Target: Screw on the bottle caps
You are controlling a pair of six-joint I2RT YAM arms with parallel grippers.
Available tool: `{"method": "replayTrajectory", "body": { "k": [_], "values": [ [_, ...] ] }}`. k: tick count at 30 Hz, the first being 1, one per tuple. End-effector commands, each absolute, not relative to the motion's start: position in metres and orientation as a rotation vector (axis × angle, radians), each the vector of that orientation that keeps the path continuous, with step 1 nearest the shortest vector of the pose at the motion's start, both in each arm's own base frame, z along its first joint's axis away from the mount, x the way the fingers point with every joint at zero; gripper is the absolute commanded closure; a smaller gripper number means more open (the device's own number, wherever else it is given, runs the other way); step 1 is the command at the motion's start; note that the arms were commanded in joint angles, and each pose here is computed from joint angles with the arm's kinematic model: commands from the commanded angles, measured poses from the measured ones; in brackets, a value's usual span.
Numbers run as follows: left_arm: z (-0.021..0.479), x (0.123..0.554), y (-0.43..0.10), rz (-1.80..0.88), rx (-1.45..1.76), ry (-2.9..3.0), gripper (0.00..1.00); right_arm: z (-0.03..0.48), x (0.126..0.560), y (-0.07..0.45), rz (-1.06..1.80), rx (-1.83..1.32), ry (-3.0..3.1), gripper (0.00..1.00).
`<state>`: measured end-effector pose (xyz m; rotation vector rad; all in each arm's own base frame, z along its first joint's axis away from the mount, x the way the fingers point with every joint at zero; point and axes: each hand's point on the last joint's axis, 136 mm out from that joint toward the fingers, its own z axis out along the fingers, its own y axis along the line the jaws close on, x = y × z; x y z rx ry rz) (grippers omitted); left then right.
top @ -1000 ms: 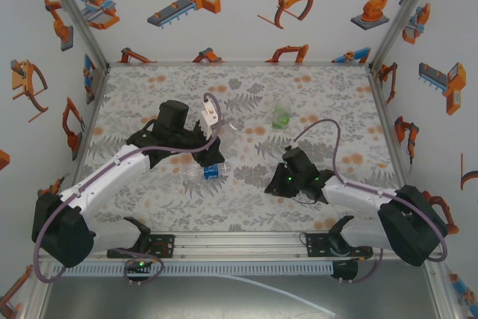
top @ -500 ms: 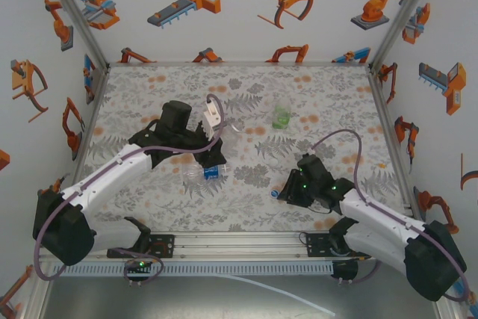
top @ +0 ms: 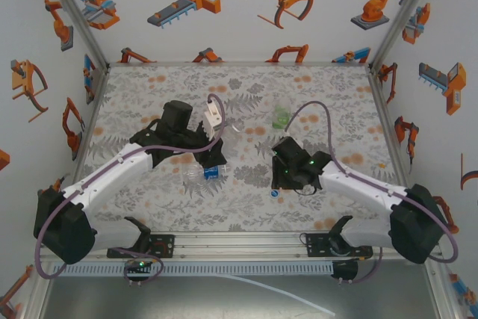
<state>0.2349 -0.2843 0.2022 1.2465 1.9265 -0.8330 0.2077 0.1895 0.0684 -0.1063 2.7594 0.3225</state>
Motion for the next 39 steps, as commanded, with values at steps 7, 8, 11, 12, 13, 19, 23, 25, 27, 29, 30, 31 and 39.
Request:
{"method": "replayTrajectory", "body": {
  "k": [7,8,11,12,13,19,23,25,27,29,30,31,39],
  "values": [
    [0.210,0.234,-0.291,-0.844,1.275,1.904,0.99,0.050,0.210,0.206,0.200,-0.239,2.781,0.51],
    [0.209,0.234,-0.291,-0.843,1.275,1.907,0.99,0.049,0.210,0.208,0.207,-0.243,2.783,0.51],
    [0.209,0.235,-0.290,-0.841,1.273,1.908,1.00,0.046,0.209,0.211,0.212,-0.249,2.784,0.51],
    [0.210,0.234,-0.291,-0.840,1.274,1.908,1.00,0.046,0.210,0.212,0.213,-0.250,2.784,0.52],
    [0.210,0.234,-0.291,-0.838,1.274,1.908,1.00,0.045,0.210,0.212,0.210,-0.252,2.785,0.52],
    [0.208,0.234,-0.291,-0.833,1.275,1.914,1.00,0.040,0.210,0.213,0.201,-0.250,2.795,0.55],
    [0.206,0.234,-0.291,-0.830,1.281,1.921,1.00,0.037,0.208,0.213,0.200,-0.247,2.805,0.57],
    [0.206,0.234,-0.291,-0.830,1.284,1.923,1.00,0.035,0.206,0.213,0.201,-0.247,2.814,0.58],
    [0.205,0.234,-0.291,-0.828,1.285,1.926,1.00,0.034,0.205,0.214,0.199,-0.245,2.819,0.59],
    [0.205,0.233,-0.291,-0.828,1.289,1.925,1.00,0.033,0.204,0.215,0.199,-0.248,2.820,0.60],
    [0.205,0.233,-0.291,-0.828,1.290,1.925,1.00,0.032,0.204,0.215,0.197,-0.247,2.821,0.60],
    [0.204,0.233,-0.291,-0.827,1.289,1.928,1.00,0.032,0.204,0.215,0.195,-0.247,2.822,0.61],
    [0.203,0.232,-0.292,-0.825,1.301,1.928,1.00,0.038,0.207,0.217,0.195,-0.248,2.800,0.70]
  ]
}}
